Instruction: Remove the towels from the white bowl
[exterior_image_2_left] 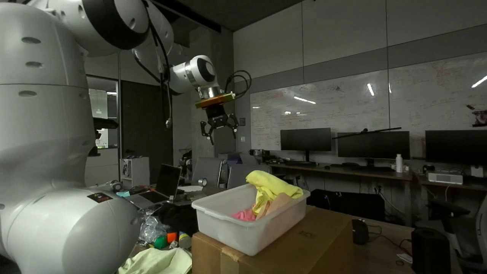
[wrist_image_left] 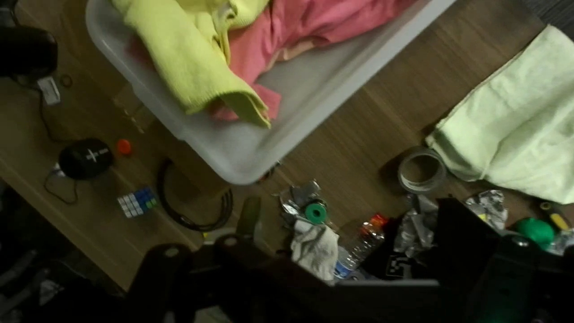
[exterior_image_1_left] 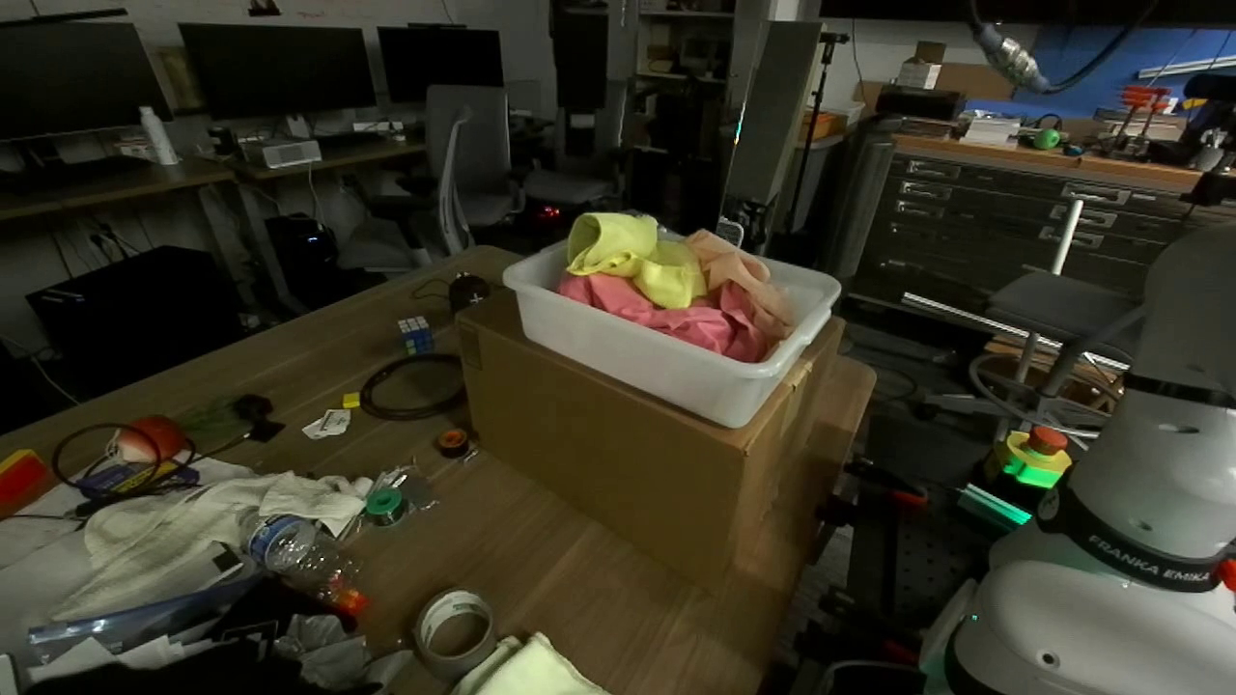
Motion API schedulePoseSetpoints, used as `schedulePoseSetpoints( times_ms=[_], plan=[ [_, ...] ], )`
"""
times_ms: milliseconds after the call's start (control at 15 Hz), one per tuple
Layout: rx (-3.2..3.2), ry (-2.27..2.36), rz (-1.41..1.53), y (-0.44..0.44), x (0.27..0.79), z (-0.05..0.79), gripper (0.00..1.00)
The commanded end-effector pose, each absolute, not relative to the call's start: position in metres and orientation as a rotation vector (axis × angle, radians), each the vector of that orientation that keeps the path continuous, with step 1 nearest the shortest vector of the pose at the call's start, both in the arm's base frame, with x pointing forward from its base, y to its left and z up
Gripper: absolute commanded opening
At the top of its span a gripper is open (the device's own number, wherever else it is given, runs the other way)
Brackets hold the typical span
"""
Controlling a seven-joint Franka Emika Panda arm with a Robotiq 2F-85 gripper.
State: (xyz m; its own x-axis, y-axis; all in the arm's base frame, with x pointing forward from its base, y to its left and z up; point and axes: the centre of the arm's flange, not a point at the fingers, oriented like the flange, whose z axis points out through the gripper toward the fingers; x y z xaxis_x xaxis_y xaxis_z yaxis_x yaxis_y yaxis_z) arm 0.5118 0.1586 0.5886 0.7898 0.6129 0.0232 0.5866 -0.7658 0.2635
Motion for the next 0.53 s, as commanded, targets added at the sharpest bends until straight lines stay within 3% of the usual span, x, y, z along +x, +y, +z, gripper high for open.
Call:
schedulePoseSetpoints(
  times_ms=[0,467],
  plan=[
    [2.765,0.658,0.224,0.09,0.489,0.551,1.0],
    [2.727,0.185,0.229,0.021,0.491,0.495,1.0]
  ],
)
